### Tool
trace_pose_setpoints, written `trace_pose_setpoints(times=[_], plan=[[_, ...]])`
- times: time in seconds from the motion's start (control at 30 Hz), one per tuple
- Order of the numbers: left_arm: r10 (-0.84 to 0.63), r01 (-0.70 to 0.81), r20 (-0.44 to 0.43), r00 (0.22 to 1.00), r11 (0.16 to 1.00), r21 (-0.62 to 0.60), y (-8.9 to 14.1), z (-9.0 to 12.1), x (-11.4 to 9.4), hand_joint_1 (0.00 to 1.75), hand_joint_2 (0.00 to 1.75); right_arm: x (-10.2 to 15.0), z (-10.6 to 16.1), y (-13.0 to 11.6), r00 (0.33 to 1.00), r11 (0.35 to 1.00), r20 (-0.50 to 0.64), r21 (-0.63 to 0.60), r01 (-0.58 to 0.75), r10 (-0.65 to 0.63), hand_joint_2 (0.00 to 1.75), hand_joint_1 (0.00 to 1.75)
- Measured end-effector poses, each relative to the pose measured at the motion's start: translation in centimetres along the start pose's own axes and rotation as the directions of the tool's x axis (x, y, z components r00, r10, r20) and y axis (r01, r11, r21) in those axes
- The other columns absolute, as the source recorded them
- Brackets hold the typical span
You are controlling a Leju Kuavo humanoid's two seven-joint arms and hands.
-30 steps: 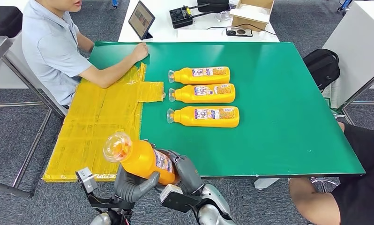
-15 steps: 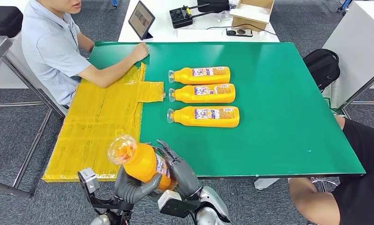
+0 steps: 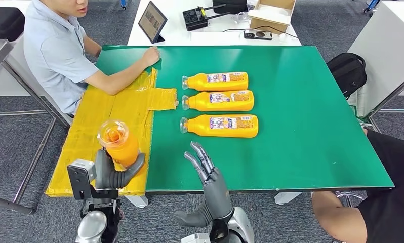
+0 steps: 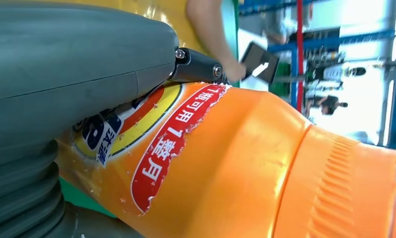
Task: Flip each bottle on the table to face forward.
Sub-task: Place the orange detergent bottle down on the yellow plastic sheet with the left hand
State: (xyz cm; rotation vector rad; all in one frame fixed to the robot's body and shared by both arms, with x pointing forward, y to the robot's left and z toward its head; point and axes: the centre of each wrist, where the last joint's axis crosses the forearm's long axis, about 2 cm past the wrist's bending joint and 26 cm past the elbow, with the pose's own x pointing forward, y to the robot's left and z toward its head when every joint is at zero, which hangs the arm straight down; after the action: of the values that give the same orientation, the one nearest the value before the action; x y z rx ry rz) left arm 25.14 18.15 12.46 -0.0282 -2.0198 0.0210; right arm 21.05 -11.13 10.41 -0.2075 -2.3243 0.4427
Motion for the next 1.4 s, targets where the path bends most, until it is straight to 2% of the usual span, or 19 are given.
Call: trace_pose_setpoints(times=[0.17, 0.27, 0.4, 0.5, 0.73, 0.93, 1.1, 1.13, 1.2, 1.27, 1.33, 1.4], plan=[[-0.184, 0.182, 0.029, 0.983, 0.983, 0.036, 1.0, -1.6, -0.1, 1.75, 1.75, 0.2, -0.2, -0.5, 1.0, 0.996, -0.014, -0.09, -0.005, 0.004, 0.0, 0.0], [-0.376, 0.377, 0.041, 0.926, 0.926, -0.016, 1.5, -3.1, -0.3, 1.75, 1.75, 0.3, -0.3, -0.6, 1.0, 0.994, -0.015, -0.109, 0.003, -0.005, 0.0, 0.0], [-0.662, 0.665, 0.083, 0.745, 0.724, -0.186, 1.9, -5.3, -1.4, 1.75, 1.75, 0.4, -0.7, -0.5, 1.0, 0.996, 0.004, -0.084, 0.026, -0.026, 0.0, 0.0], [-0.771, 0.769, 0.123, 0.625, 0.581, -0.266, 2.1, -6.8, -2.4, 1.75, 1.75, 0.6, -0.8, -0.4, 0.999, 0.997, 0.014, -0.059, 0.041, -0.04, 0.0, 0.0], [-0.855, 0.806, 0.1, 0.509, 0.432, -0.406, 2.1, -10.3, -4.0, 1.75, 1.75, 0.7, -1.1, -0.2, 0.996, 0.995, 0.008, -0.039, 0.087, -0.087, 0.0, 0.0], [-0.91, 0.799, 0.036, 0.414, 0.344, -0.493, 2.5, -13.0, -5.0, 1.75, 1.75, 0.8, -1.4, 0.1, 0.993, 0.993, 0.009, -0.017, 0.114, -0.113, 0.0, 0.0], [-0.933, 0.768, -0.015, 0.36, 0.305, -0.563, 3.2, -14.0, -6.0, 1.71, 1.75, 0.7, -1.4, 0.3, 0.991, 0.991, -0.003, -0.003, 0.137, -0.137, 0.0, 0.0], [-0.935, 0.763, -0.021, 0.354, 0.302, -0.572, 3.3, -14.0, -6.2, 1.63, 1.75, 0.7, -1.4, 0.4, 0.99, 0.99, -0.006, -0.003, 0.139, -0.139, 0.0, 0.0], [-0.938, 0.755, -0.027, 0.346, 0.295, -0.586, 3.4, -14.1, -6.4, 1.12, 1.75, 0.6, -1.3, 0.5, 0.99, 0.99, -0.01, -0.002, 0.14, -0.14, 0.0, 0.0], [-0.941, 0.746, -0.031, 0.337, 0.287, -0.6, 3.5, -14.2, -6.6, 0.48, 1.75, 0.6, -1.3, 0.5, 0.99, 0.99, -0.015, -0.003, 0.142, -0.142, 0.0, 0.0], [-0.946, 0.732, -0.033, 0.324, 0.272, -0.624, 3.6, -14.2, -6.8, 0.26, 1.75, 0.5, -1.2, 0.5, 0.989, 0.989, -0.022, -0.003, 0.146, -0.146, 0.0, 0.0], [-0.95, 0.71, -0.033, 0.31, 0.254, -0.657, 3.7, -14.0, -7.0, 0.24, 1.75, 0.4, -1.2, 0.6, 0.988, 0.988, -0.029, -0.001, 0.151, -0.151, 0.0, 0.0]])
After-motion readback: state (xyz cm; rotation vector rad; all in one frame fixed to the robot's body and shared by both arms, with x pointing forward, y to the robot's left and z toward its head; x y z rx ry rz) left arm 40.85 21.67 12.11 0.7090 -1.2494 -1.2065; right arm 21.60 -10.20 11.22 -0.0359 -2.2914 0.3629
